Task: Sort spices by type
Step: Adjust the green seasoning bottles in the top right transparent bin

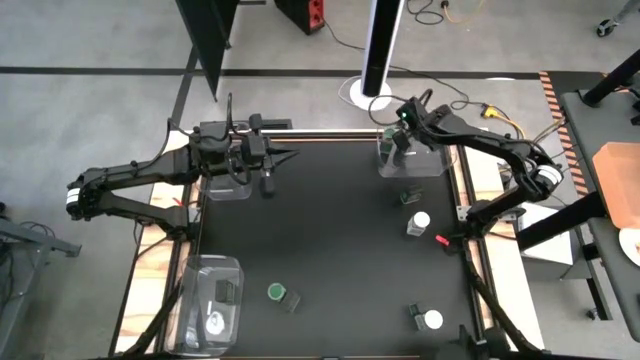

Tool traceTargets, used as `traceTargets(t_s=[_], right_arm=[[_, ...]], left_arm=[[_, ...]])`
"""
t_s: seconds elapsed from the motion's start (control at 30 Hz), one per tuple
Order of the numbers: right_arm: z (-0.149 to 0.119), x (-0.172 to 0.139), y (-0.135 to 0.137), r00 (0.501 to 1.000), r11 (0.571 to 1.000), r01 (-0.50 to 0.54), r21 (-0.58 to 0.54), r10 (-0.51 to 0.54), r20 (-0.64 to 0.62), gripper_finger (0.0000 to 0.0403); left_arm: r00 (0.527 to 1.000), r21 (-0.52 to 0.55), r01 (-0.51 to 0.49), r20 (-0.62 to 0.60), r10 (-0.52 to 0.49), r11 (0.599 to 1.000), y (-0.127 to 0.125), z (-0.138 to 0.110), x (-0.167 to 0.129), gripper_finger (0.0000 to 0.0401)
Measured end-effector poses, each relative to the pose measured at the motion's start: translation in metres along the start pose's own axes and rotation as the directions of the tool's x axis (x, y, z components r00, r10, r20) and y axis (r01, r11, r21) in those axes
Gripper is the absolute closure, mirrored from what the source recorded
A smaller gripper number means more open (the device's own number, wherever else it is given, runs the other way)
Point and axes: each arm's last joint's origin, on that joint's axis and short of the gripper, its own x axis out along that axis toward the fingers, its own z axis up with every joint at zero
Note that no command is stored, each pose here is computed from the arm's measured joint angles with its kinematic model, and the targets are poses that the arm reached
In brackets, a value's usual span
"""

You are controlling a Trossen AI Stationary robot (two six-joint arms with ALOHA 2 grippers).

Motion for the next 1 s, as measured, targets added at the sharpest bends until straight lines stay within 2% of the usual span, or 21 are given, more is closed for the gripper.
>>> traceTargets(t_s=[0.17, 0.43, 1.0], right_arm=[[0.005, 0.011, 0.002, 0.994, 0.994, -0.111, -0.003, 0.111, 0.023, 0.0394], [0.002, 0.014, 0.003, 0.994, 0.994, -0.113, 0.007, 0.113, 0.0, 0.0394], [-0.012, 0.01, 0.001, 0.987, 0.994, -0.087, 0.073, 0.096, -0.131, 0.0394]], left_arm=[[1.0, 0.0, 0.0, 0.0, 0.0, 1.0, 0.0, 0.0, 0.0, 0.0401], [1.0, 0.0, 0.0, 0.0, 0.0, 1.0, 0.0, 0.0, 0.0, 0.0401], [1.0, 0.0, 0.001, 0.0, -0.001, 1.0, 0.0, 0.0, 0.0, 0.0401]])
